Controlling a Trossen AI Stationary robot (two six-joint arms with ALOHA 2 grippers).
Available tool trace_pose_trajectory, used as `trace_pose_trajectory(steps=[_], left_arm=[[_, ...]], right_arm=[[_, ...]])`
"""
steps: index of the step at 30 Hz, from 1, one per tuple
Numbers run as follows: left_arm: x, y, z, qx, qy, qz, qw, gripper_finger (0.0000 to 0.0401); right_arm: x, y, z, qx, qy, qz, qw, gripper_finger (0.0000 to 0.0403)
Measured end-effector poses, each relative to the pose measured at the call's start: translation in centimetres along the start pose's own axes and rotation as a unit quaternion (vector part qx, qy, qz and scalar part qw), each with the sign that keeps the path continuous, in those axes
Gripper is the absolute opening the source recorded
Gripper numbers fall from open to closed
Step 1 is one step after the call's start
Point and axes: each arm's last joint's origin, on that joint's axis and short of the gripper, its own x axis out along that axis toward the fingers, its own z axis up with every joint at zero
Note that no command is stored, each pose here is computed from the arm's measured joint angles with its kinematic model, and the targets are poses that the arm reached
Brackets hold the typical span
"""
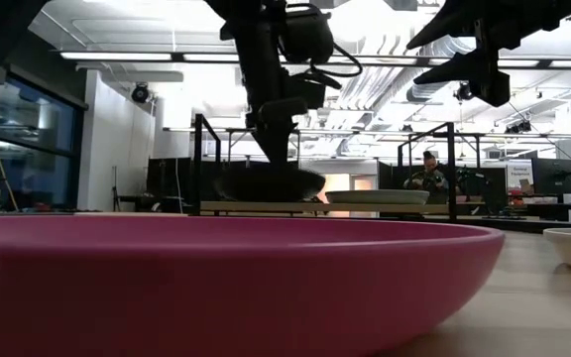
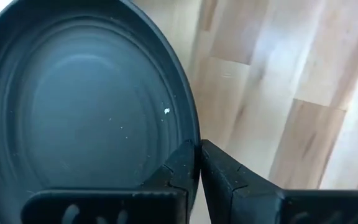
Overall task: Place and stack plates onto a shelf
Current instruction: Put the black plate beside the light blue plate on the shelf, then stack the white plate on top of the light blue plate on the shelf
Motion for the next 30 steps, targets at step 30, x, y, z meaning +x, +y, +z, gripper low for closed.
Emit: trace_pose_trajectory(steps=[30], left_arm=[[-19.6, -0.2, -11.9, -0.051, -0.493, -0.304, 0.813, 0.009]], right_arm=[[-0.1, 1.2, 0.8, 0.028, -0.041, 0.059, 0.997, 0.0184]])
